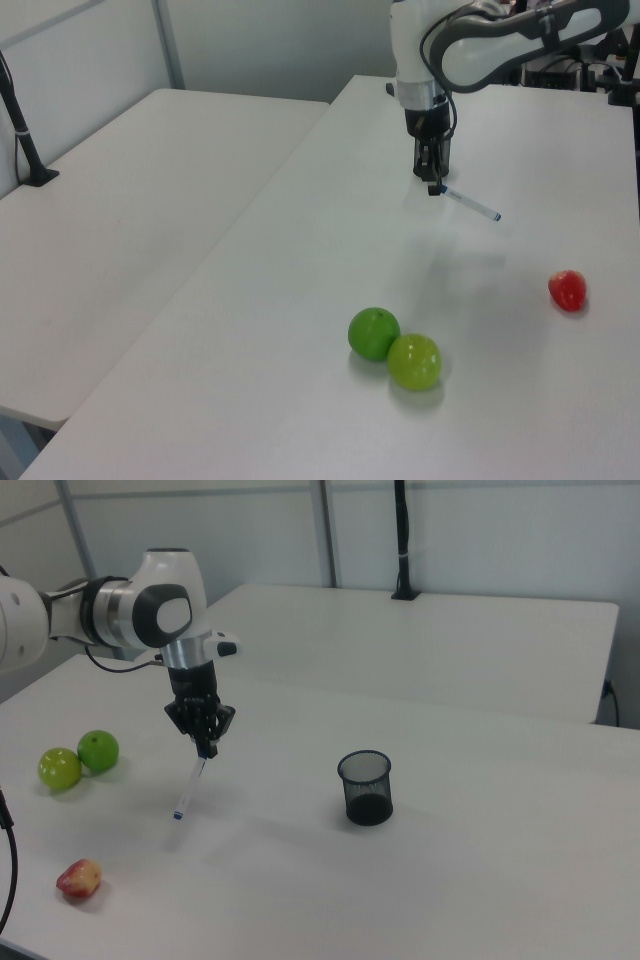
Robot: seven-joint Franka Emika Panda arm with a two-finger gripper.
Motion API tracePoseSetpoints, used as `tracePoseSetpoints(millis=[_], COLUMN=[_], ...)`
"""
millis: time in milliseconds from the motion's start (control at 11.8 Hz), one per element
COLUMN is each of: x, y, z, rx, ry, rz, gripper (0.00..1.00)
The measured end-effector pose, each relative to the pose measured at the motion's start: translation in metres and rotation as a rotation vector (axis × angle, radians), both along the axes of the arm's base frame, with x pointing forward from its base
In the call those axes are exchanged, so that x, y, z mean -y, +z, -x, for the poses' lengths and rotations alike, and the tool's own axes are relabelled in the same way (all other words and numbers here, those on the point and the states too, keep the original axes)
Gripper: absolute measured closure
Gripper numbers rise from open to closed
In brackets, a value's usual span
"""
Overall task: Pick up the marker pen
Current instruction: 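Carry the marker away from the cup toward the apples, then lower the marker to the table and open the gripper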
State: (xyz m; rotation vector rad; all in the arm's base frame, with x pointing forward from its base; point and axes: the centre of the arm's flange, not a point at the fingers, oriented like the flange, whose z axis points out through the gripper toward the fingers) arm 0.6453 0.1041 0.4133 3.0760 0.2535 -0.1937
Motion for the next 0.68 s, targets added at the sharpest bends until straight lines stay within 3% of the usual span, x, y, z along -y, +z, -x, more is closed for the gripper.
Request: tracePoseSetpoints(millis=[675], x=[-0.002], y=[-0.025], z=[-0.005], rx=[0.005], ry=[0.004], rz=[0.002], gripper=[0.83])
